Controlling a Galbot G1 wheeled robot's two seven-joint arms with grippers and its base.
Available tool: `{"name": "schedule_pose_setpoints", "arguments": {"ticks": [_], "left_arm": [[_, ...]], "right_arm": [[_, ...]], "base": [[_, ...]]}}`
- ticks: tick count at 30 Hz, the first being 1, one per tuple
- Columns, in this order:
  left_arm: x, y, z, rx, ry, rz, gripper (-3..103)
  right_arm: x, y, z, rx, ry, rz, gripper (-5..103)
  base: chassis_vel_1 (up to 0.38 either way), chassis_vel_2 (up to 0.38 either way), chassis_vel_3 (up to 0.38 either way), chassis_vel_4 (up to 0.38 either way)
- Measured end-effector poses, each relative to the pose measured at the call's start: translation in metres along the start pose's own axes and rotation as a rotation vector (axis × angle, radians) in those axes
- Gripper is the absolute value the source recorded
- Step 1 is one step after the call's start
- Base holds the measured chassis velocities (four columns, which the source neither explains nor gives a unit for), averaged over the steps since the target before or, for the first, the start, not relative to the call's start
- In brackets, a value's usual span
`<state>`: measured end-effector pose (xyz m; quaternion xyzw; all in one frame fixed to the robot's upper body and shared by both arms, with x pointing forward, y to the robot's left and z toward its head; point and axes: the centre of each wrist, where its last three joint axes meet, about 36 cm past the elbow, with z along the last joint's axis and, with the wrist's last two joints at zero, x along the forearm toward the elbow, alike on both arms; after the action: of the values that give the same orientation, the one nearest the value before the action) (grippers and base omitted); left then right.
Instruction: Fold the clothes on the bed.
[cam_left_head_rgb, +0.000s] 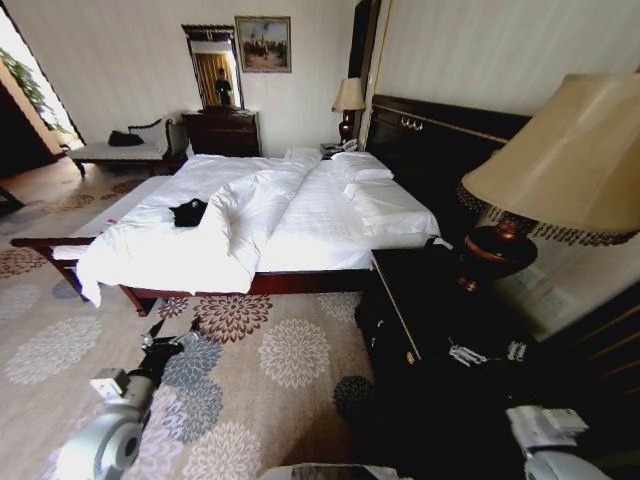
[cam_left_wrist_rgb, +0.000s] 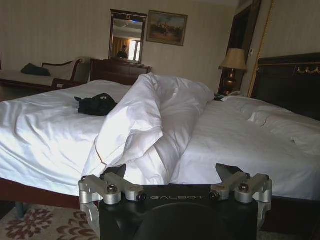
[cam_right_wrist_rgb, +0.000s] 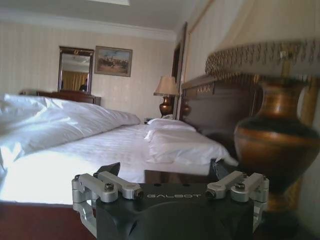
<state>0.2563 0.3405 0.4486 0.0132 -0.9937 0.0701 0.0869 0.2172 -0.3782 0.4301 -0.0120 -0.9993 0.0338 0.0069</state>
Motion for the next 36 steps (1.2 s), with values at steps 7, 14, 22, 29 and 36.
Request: {"name": "schedule_pose_setpoints", "arguments": {"ticks": [7, 14, 22, 29, 36], "left_arm": [[0.028, -0.006, 0.013, -0.044, 0.048, 0.015, 100], [0.032, -0.017, 0.015, -0.038, 0.029, 0.018, 100], [0.035, -0.019, 0.018, -0.012, 0.034, 0.010, 100], [0.031, -0.027, 0.020, -0.003, 0.031, 0.027, 100], [0.034, -0.033, 0.021, -0.013, 0.036, 0.036, 100]], "right_arm": [[-0.007, 0.015, 0.003, -0.053, 0.004, -0.024, 100], [-0.007, 0.014, 0.003, -0.026, 0.011, -0.052, 100], [-0.009, 0.020, 0.001, -0.037, 0.005, -0.061, 100], [-0.004, 0.018, -0.003, -0.027, 0.003, -0.047, 100], [-0.002, 0.015, -0.006, -0.020, -0.003, -0.040, 100]], "base": [[0.000, 0.000, 0.000, 0.000], [0.000, 0.000, 0.000, 0.000], [0.000, 0.000, 0.000, 0.000], [-0.036, 0.049, 0.044, -0.042], [-0.164, 0.148, 0.157, -0.145]]}}
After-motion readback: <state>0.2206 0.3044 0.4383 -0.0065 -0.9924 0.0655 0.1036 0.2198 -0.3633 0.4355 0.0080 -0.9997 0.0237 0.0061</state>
